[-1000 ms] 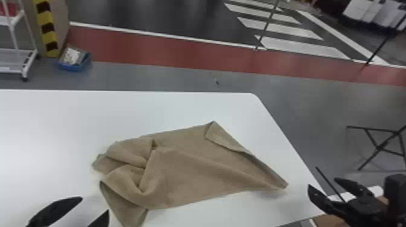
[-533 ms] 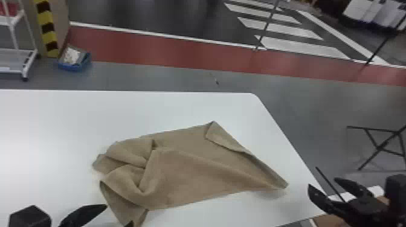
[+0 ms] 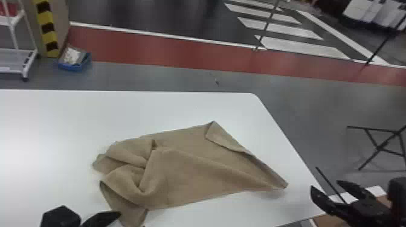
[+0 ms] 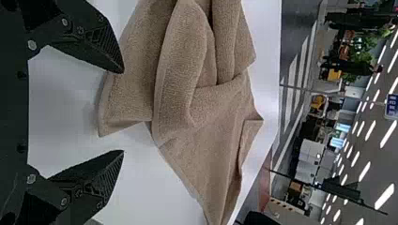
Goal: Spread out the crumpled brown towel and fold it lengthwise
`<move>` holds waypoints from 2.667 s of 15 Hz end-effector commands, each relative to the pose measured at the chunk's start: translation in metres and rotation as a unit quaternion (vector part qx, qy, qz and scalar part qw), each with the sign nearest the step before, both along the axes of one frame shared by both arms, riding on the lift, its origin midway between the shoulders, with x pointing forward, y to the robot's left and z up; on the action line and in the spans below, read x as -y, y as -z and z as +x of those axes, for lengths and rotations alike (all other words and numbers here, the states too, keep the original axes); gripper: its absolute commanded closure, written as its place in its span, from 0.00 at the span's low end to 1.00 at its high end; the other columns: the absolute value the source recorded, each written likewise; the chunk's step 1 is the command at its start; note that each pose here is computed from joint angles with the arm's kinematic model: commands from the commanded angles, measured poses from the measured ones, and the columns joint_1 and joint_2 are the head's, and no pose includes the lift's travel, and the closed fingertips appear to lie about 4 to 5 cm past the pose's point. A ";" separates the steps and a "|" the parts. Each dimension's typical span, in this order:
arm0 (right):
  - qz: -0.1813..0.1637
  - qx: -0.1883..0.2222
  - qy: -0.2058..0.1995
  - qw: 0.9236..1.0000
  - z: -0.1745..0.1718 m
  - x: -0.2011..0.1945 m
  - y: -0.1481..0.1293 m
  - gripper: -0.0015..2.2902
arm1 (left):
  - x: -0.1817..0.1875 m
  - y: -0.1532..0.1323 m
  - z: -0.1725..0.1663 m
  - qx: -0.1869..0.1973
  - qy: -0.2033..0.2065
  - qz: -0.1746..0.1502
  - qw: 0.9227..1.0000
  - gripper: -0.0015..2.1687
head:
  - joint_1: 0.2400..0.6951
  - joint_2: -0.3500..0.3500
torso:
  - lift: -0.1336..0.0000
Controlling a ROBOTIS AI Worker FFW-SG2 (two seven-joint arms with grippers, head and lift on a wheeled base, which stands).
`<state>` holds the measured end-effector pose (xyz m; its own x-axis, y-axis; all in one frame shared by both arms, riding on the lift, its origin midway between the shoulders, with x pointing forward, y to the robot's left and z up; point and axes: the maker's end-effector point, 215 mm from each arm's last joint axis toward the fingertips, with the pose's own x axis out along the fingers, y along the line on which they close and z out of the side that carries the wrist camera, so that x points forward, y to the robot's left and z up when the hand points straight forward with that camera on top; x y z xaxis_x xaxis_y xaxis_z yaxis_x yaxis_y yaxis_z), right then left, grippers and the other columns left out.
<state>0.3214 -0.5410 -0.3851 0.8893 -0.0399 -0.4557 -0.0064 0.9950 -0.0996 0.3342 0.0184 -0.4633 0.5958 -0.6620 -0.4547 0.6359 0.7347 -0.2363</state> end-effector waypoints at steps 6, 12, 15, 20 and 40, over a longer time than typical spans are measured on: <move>0.003 0.000 0.003 1.000 -0.002 0.002 0.003 0.03 | 0.013 0.005 0.004 0.017 0.002 0.026 0.999 0.33 | 1.00 0.00 | 0.07; -0.011 0.013 -0.038 0.999 0.028 -0.029 0.000 0.03 | 0.005 -0.001 0.010 0.028 -0.006 0.035 0.999 0.72 | 1.00 0.00 | 0.07; -0.121 -0.015 -0.126 0.985 0.064 -0.074 0.005 0.04 | 0.004 -0.006 0.009 0.032 -0.005 0.036 0.999 0.72 | 1.00 0.00 | 0.07; -0.332 -0.096 -0.269 0.899 0.057 -0.078 0.009 0.04 | 0.002 -0.007 0.011 0.033 -0.006 0.037 0.999 0.72 | 1.00 0.00 | 0.07; -0.286 -0.081 -0.260 0.919 0.070 -0.054 0.001 0.99 | -0.022 -0.010 0.027 0.047 -0.021 0.052 0.997 0.72 | 1.00 0.00 | 0.07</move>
